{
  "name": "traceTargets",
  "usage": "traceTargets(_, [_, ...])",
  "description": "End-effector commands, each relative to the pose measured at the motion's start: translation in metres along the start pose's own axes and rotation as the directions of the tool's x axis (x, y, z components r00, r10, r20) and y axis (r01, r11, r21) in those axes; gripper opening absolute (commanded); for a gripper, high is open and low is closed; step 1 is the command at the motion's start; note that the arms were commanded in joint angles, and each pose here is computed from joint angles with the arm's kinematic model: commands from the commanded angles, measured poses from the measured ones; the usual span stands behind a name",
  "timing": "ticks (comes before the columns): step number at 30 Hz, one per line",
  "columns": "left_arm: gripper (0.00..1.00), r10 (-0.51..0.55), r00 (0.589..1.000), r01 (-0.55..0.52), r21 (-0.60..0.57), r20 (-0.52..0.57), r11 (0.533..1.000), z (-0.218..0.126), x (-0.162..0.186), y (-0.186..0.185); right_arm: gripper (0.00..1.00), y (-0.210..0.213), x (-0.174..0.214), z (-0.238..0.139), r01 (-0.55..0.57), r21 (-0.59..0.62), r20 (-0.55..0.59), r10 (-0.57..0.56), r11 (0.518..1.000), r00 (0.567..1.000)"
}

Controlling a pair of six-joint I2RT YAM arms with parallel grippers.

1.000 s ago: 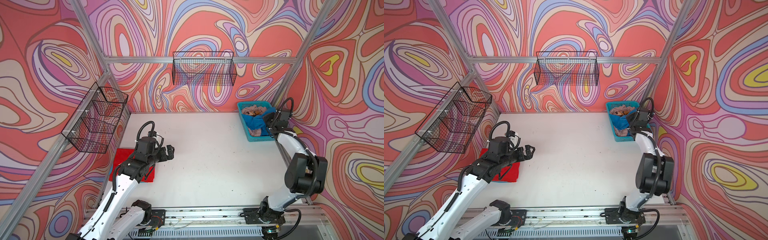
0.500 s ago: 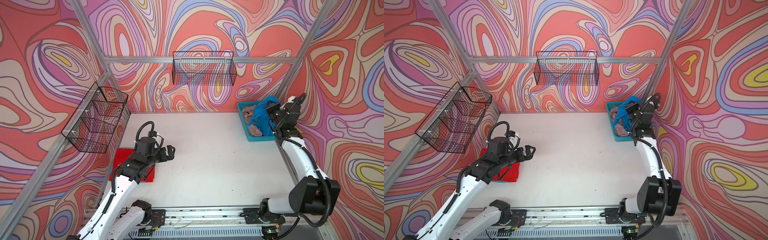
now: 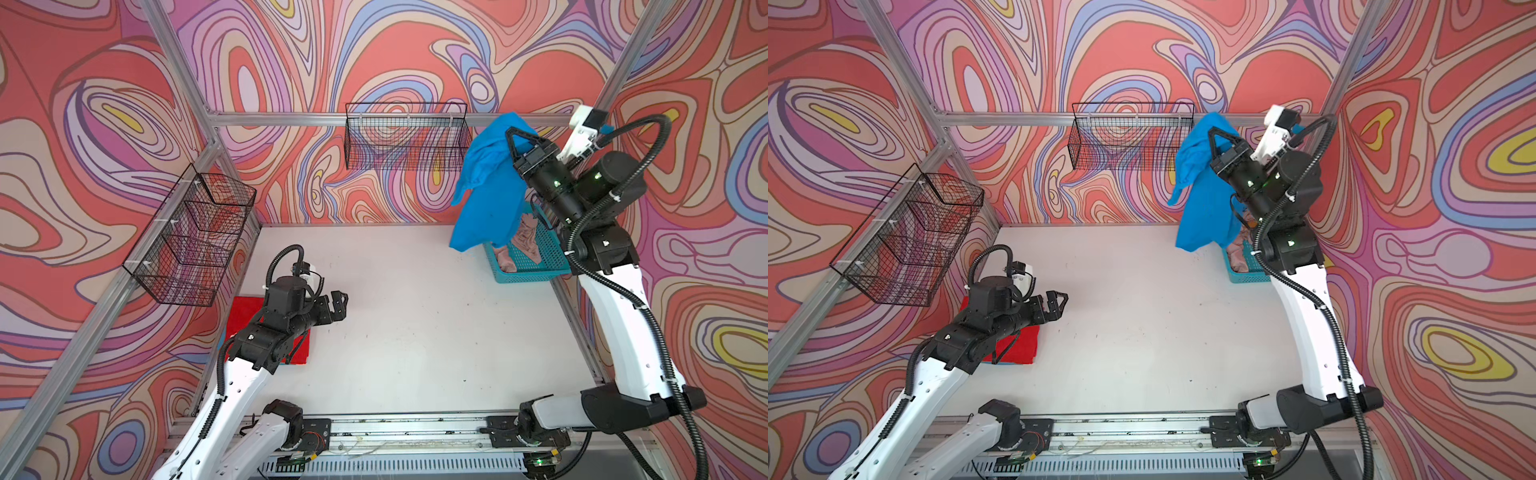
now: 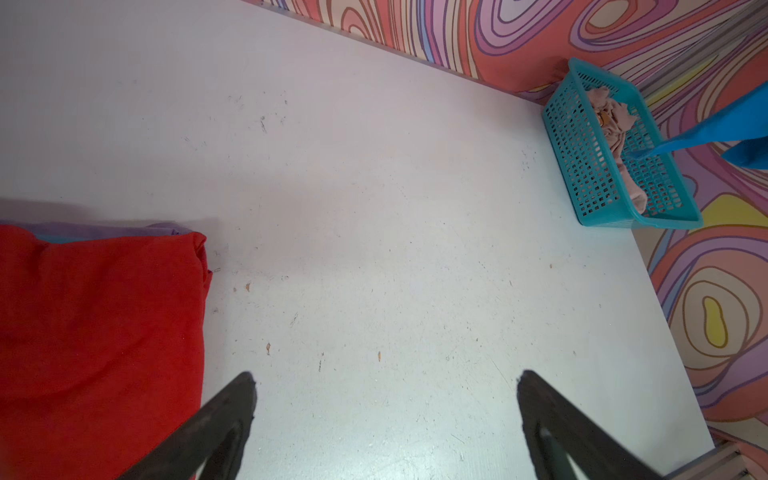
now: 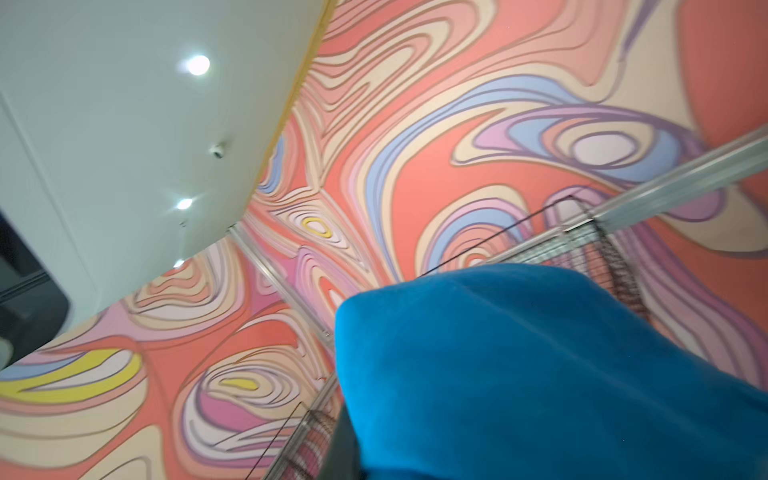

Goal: Fold and stack the t-shirts
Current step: 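Lift the blue t-shirt out of the basket with the right gripper, then lay the blue t-shirt on the table and open the right gripper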

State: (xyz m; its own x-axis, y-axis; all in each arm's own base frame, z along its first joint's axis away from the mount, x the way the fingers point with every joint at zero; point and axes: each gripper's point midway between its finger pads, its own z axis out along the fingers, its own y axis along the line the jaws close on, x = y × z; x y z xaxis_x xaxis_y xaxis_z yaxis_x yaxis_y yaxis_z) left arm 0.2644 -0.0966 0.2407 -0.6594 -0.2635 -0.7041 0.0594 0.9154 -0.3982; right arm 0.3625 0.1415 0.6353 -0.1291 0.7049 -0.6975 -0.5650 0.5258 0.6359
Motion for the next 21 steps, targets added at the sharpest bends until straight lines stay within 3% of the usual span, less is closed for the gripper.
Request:
traceTargets(1, [1.00, 0.014, 0.999, -0.012, -0.059, 0.044, 0.998, -0.005, -0.004, 0.011, 0.00, 0.034, 0.029, 0.002, -0.055, -0.068, -0.121, 0.047, 0.996, 0.992])
traceTargets(5, [1.00, 0.007, 0.994, 0.014, -0.189, 0.110, 0.982, -0.019, -0.012, 0.035, 0.00, 0.027, 0.080, -0.004, -0.177, -0.070, -0.229, 0.157, 0.982, 0.961])
traceTargets(11, [1.00, -0.007, 0.979, 0.084, -0.373, 0.204, 0.924, -0.041, -0.019, 0.071, 0.00, -0.082, 0.205, -0.051, -0.319, 0.163, -0.358, 0.357, 0.934, 0.863])
traceTargets(15, [1.00, -0.012, 0.982, 0.084, -0.378, 0.189, 0.922, -0.037, -0.016, 0.072, 0.00, -0.175, 0.293, -0.125, -0.391, 0.381, -0.312, 0.515, 0.838, 0.799])
traceTargets(17, [1.00, -0.015, 0.986, 0.078, -0.379, 0.166, 0.922, -0.032, -0.014, 0.071, 0.00, -0.219, 0.330, -0.167, -0.375, 0.510, -0.275, 0.561, 0.774, 0.781])
traceTargets(19, [1.00, -0.014, 0.990, 0.067, -0.386, 0.138, 0.920, -0.027, -0.012, 0.071, 0.00, -0.242, 0.347, -0.199, -0.332, 0.573, -0.262, 0.551, 0.750, 0.792])
traceTargets(21, [1.00, -0.015, 0.992, 0.063, -0.391, 0.125, 0.918, -0.024, -0.011, 0.071, 0.00, -0.255, 0.333, -0.217, -0.207, 0.635, -0.251, 0.453, 0.744, 0.855])
